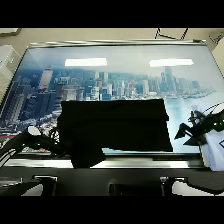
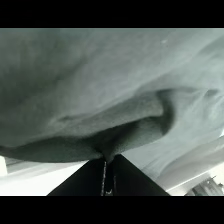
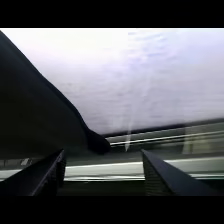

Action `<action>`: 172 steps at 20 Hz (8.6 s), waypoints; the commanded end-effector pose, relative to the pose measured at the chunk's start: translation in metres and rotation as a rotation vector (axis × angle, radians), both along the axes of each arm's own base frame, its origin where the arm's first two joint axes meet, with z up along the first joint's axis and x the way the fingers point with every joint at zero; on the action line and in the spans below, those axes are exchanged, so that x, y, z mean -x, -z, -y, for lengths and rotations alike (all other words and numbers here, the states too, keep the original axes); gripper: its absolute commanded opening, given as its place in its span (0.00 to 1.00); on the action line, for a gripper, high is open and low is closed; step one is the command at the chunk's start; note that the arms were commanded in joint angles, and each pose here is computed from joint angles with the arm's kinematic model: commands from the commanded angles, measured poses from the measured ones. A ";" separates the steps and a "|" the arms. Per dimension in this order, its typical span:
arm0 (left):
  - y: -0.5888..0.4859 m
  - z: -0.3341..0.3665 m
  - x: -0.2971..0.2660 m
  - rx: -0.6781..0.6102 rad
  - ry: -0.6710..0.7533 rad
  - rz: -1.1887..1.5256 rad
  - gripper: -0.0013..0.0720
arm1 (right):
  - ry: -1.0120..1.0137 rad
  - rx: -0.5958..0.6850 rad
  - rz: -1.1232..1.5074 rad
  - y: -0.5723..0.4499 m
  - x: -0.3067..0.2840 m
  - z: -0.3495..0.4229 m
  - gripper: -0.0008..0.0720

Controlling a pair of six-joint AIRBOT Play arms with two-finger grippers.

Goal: Fold the clothes and pants, and hang the long-sleeved shirts on hangers.

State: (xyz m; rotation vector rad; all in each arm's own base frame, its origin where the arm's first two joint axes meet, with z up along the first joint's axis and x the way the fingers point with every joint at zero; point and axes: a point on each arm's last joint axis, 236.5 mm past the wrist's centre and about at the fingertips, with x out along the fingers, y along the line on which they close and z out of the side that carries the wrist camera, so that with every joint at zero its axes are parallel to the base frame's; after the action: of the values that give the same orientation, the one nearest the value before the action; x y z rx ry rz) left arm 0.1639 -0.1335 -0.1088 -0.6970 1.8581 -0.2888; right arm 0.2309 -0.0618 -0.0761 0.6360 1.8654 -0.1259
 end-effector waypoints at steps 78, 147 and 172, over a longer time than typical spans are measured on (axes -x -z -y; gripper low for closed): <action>-0.177 -0.058 -0.289 -0.409 0.085 0.776 0.05 | -0.127 -0.712 0.709 -0.161 -0.188 -0.399 0.07; -0.321 -0.142 -0.199 -0.518 -0.046 0.983 0.05 | 0.857 0.413 0.226 -0.159 0.105 0.187 0.99; -0.157 -0.071 -0.204 -0.661 0.151 0.555 0.98 | -0.128 0.123 0.550 -0.147 -0.167 -0.052 0.94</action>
State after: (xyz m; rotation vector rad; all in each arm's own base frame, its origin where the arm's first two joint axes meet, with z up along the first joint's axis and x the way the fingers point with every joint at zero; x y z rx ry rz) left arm 0.3703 -0.0630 0.0524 -0.0147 1.3293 0.0403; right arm 0.4019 -0.0157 0.0749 0.4171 1.3179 0.0107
